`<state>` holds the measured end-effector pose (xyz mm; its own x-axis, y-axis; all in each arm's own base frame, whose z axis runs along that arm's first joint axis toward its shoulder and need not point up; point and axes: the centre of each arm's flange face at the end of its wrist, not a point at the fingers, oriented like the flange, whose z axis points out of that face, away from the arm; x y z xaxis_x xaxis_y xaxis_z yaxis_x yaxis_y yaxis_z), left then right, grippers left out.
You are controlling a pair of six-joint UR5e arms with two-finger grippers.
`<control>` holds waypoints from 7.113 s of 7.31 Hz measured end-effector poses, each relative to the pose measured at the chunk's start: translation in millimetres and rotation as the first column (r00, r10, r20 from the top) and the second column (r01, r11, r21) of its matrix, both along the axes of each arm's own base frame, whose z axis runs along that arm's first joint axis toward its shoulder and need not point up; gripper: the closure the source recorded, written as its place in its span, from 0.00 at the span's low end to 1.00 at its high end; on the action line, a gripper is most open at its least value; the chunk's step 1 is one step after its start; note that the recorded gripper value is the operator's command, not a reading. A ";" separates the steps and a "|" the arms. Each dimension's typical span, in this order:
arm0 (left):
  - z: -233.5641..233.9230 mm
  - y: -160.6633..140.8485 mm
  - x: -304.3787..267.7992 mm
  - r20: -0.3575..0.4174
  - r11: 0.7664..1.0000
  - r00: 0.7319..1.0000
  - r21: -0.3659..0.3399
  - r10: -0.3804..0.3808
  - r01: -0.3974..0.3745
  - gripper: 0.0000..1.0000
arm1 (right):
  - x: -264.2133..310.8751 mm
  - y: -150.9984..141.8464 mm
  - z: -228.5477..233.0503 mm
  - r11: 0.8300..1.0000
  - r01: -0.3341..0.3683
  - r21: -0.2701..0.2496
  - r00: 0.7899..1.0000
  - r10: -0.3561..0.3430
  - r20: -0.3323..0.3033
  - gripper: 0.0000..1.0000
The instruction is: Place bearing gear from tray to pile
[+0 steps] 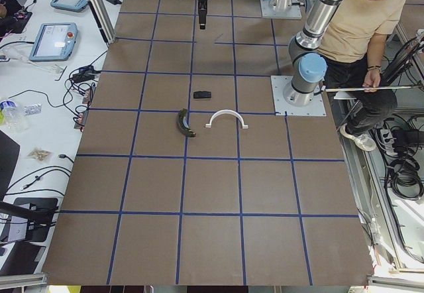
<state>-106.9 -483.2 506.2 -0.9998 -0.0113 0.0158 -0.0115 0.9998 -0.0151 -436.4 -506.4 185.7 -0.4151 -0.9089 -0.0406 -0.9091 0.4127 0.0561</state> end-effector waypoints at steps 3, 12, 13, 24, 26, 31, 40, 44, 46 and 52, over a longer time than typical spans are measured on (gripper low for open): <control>0.0 0.0 0.0 0.000 1.000 1.000 0.000 0.000 0.000 0.00 | -1.0 1.1 -5.7 1.000 0.010 0.020 1.000 -0.010 -0.006 1.00; 0.0 0.0 0.0 0.000 1.000 1.000 0.000 0.000 0.000 0.00 | 96.2 -26.7 95.8 0.974 0.219 0.063 0.975 -0.215 -0.051 1.00; 0.0 0.0 0.0 0.000 1.000 1.000 0.000 0.000 0.000 0.00 | 138.3 -38.4 111.9 0.958 0.276 0.072 0.961 -0.274 -0.042 1.00; -4.2 -2.5 1.2 0.001 0.999 0.999 0.009 -0.045 0.045 0.00 | 688.6 -41.1 143.7 0.565 0.825 0.013 0.565 -0.825 0.000 1.00; -4.8 -2.4 1.0 0.001 0.999 0.999 0.012 -0.051 0.051 0.00 | 762.0 -21.0 110.4 0.536 0.844 0.006 0.536 -0.844 0.012 0.94; -2.9 -0.2 1.1 0.003 0.999 0.999 0.009 -0.048 0.048 0.00 | 858.7 13.8 25.8 0.545 0.839 0.000 0.544 -0.838 0.047 0.00; -172.3 -25.6 -72.8 -0.068 0.993 0.996 0.098 -0.054 0.061 0.00 | 679.2 -37.7 122.2 0.681 0.732 0.030 0.675 -0.730 0.109 0.00; -295.7 -8.7 -175.3 -0.055 0.999 0.998 0.032 0.006 -0.004 0.00 | 488.0 -63.9 145.0 0.749 0.661 0.047 0.744 -0.662 0.095 0.00; -319.7 -6.8 -186.5 -0.020 0.999 1.000 0.037 -0.002 0.003 0.00 | 405.6 -62.1 144.6 0.794 0.607 0.022 0.793 -0.607 0.056 0.00; -343.6 -6.6 -192.5 0.001 0.999 1.000 0.047 -0.009 0.009 1.00 | 138.9 12.8 138.6 0.889 0.458 -0.005 0.888 -0.457 0.057 0.00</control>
